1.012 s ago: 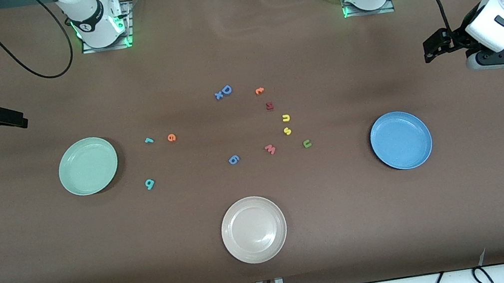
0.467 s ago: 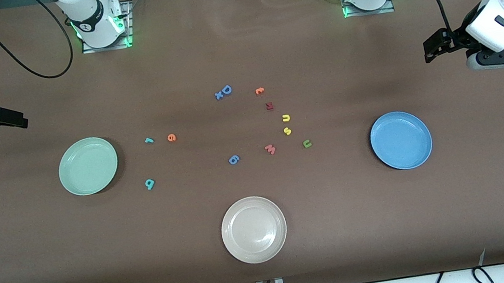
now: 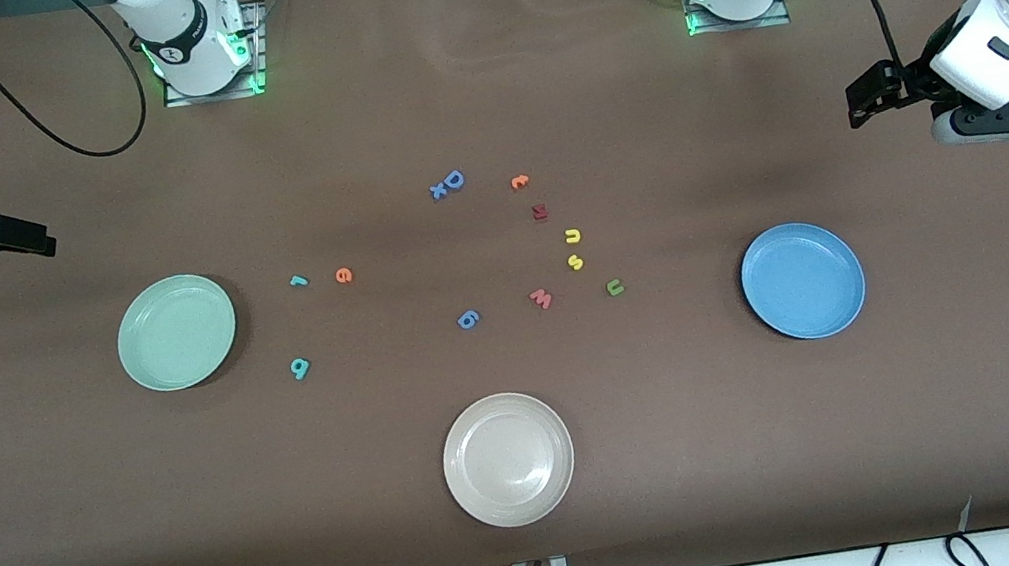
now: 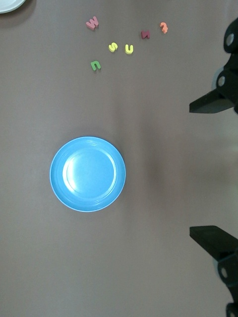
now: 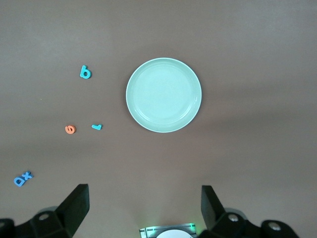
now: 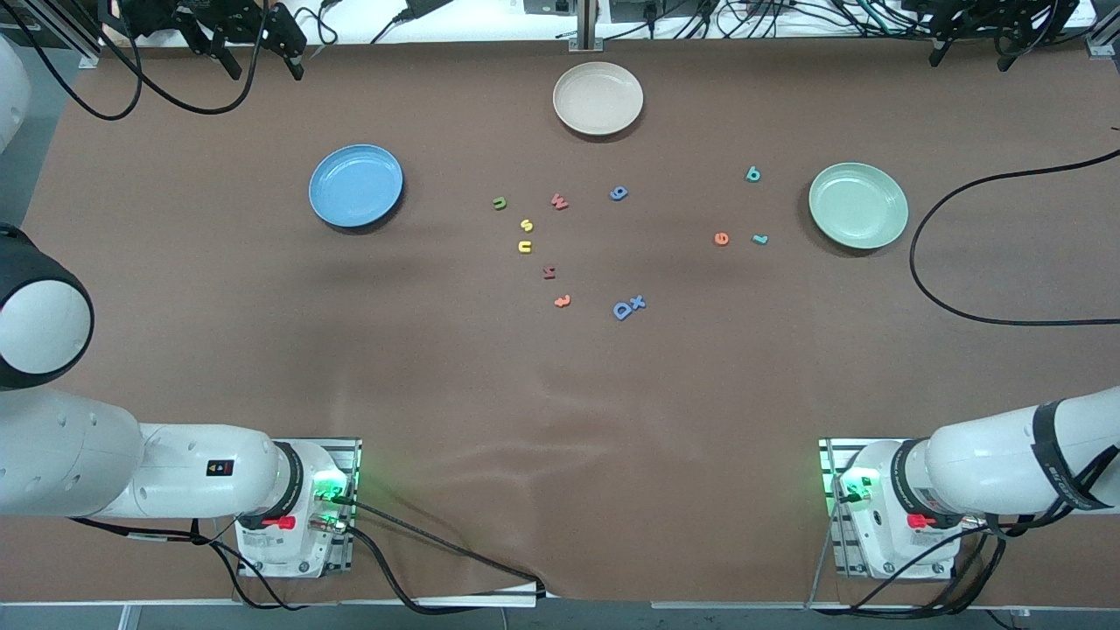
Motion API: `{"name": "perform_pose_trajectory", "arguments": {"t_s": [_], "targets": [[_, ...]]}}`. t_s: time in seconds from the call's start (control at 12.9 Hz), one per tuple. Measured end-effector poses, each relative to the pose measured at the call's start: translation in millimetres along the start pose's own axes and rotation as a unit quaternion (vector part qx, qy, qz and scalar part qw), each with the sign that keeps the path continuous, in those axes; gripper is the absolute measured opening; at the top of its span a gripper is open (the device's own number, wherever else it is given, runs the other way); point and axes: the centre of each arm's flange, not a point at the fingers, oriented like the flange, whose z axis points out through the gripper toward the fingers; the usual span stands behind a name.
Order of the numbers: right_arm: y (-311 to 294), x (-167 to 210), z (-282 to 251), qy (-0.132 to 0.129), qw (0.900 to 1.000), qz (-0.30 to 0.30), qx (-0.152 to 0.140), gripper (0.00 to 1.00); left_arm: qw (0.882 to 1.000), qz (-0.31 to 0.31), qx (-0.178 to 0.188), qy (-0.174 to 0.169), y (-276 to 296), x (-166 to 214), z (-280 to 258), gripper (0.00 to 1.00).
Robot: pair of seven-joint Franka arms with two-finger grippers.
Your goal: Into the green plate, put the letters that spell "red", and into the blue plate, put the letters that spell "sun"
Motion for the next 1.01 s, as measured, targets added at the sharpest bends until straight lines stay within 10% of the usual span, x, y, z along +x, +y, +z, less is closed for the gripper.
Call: {"name": "perform_pose_trajectory", "arguments": {"t_s": [1.01], "targets": [[0.0, 0.0, 0.1, 0.0, 1.0, 0.0, 0.0, 1.0, 1.0, -0.016, -0.003, -0.009, -18.1, 6.3, 9.7, 1.0]]}}
